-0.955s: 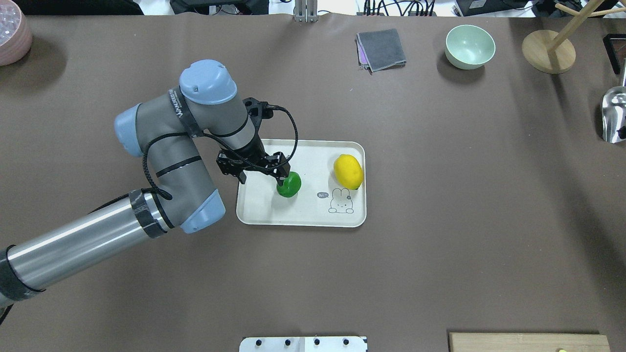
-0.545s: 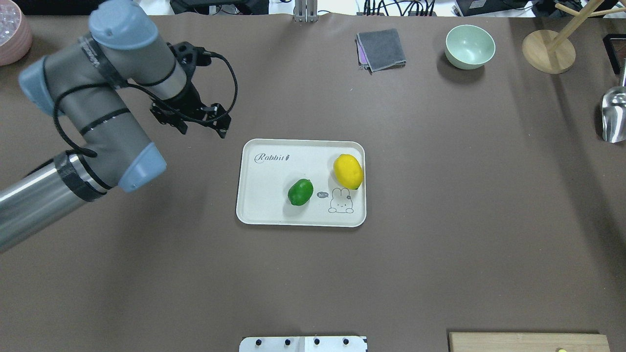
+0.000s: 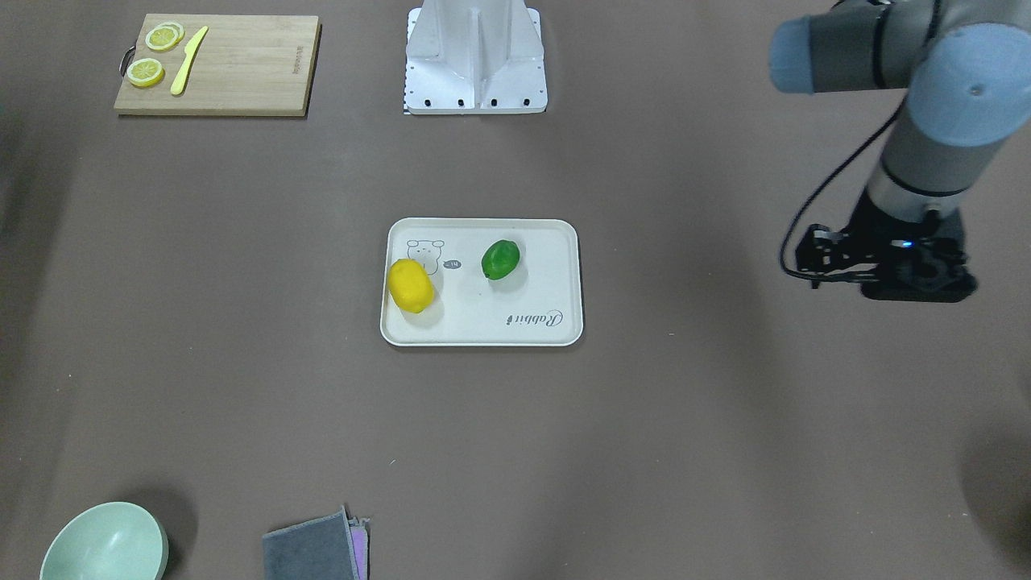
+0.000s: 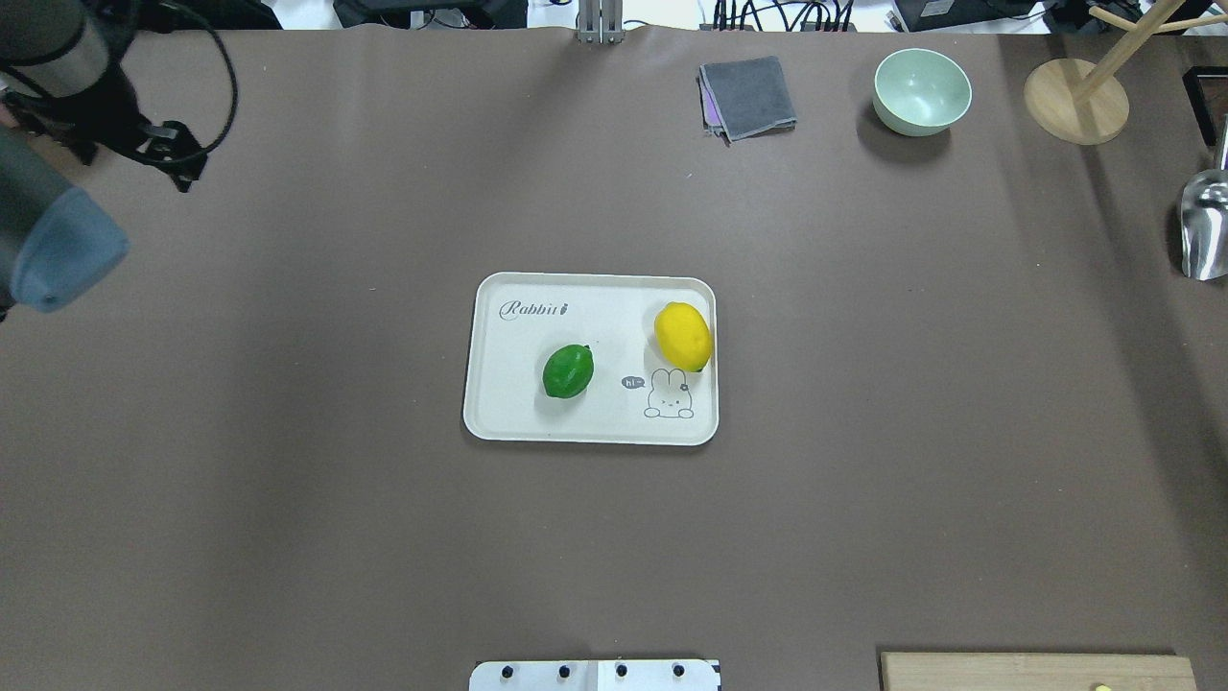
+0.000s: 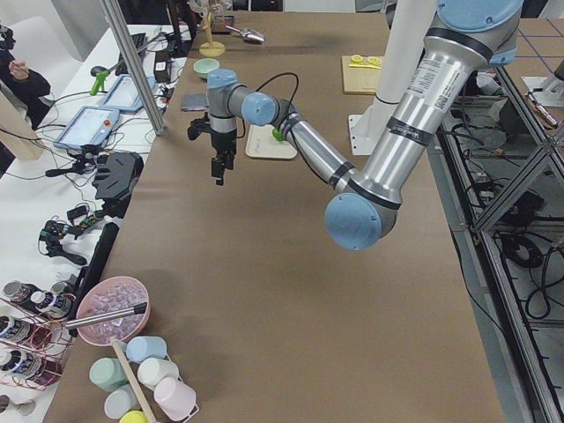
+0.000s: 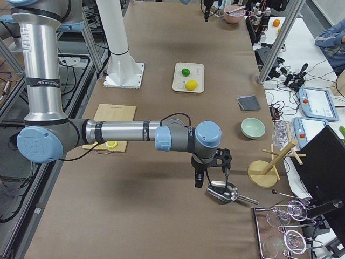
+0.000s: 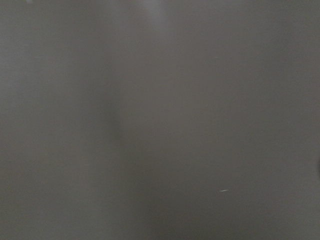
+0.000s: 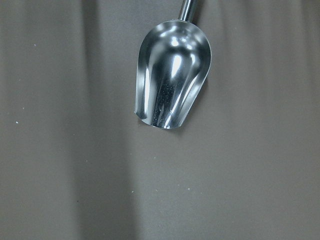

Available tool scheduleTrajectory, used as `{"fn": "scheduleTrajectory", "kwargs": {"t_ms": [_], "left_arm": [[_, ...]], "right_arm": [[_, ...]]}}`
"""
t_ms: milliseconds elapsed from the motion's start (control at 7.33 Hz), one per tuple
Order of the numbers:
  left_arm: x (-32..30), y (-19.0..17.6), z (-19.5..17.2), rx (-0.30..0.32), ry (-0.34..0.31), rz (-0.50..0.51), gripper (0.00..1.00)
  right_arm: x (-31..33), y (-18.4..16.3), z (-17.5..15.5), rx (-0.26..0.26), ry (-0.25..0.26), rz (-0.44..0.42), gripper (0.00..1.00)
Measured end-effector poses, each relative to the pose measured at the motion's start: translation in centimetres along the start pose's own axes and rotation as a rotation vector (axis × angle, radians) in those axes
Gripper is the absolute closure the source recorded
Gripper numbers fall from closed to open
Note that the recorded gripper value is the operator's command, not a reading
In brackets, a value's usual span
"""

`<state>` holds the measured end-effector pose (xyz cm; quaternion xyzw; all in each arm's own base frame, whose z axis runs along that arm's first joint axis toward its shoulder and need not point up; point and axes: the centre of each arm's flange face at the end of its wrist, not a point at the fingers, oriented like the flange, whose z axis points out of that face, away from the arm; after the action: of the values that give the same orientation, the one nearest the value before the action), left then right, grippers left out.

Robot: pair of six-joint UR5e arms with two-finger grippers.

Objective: Place all lemons on tray

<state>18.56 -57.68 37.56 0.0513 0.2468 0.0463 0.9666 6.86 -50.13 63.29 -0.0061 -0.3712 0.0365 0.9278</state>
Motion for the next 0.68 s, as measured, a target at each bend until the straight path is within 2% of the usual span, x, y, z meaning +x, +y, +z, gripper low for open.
{"fn": "scheduleTrajectory", "kwargs": {"t_ms": [273,409,545,682], "left_arm": [[-11.6,3.4,3.0,-0.066,-0.061,-0.09,0.02],[-16.1,5.3,4.1,-0.096,-0.036,-0.128,0.02],[-19.9,7.5,5.6,-0.114,0.055,-0.18,0.02],[-23.3,10.0,7.0,-0.1,0.148,-0.223,0.02]], "right_arm": [[0.3,0.3,0.2,-0.004,-0.001,0.008,0.0],[0.6,0.6,0.4,-0.008,-0.002,0.012,0.0],[0.8,0.9,0.6,-0.013,-0.001,0.017,0.0],[1.1,1.2,0.9,-0.019,-0.002,0.023,0.0]]}}
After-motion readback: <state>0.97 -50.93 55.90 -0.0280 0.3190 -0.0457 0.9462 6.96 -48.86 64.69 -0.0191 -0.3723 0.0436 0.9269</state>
